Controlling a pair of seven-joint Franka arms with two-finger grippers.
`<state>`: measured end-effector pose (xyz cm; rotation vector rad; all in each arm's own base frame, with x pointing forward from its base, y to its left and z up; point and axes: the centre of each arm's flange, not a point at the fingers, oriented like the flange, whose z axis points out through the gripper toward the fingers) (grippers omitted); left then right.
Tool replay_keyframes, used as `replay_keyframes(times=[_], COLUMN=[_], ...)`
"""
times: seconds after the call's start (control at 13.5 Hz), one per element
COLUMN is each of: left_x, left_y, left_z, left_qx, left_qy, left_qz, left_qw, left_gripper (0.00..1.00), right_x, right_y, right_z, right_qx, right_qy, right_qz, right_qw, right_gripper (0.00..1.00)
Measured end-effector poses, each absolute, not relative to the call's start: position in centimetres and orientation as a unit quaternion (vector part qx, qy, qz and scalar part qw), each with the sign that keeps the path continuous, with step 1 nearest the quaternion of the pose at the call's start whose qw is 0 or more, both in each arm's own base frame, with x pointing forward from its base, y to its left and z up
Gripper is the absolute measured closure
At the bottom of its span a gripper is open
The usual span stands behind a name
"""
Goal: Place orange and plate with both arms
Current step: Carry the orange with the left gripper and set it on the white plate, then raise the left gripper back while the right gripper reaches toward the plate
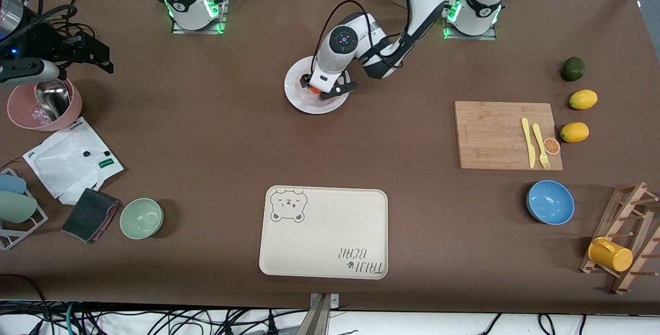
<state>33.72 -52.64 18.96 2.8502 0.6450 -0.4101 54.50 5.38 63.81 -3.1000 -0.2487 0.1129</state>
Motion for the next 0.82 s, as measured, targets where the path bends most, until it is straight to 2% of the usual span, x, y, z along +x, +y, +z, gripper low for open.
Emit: replay_keyframes(times=[0.22,0.37,0.82], left_x=[35.3,37.7,46.7], left_y=[-52.5,-51.7,-48.4], left_z=[20.1,22.5,35.5], left_qx=[0.96,0.962,0.972], left_qy=[0.225,0.228,0.214], left_qz=[-0.129,-0.121,-0.095], left_qw=[0.103,0.092,-0.008], left_gripper=[0.0,0.0,0.0], right_x=[54.5,54.5,54.5], right_y=[5.4,5.4,5.4], right_z=[63.8,63.8,63.8], right_qx=[-0.996,-0.996,-0.996], right_qy=[-0.08,-0.08,-0.08], right_qz=[0.036,0.036,0.037], right_qw=[0.015,0.015,0.015], right_gripper=[0.0,0.0,0.0])
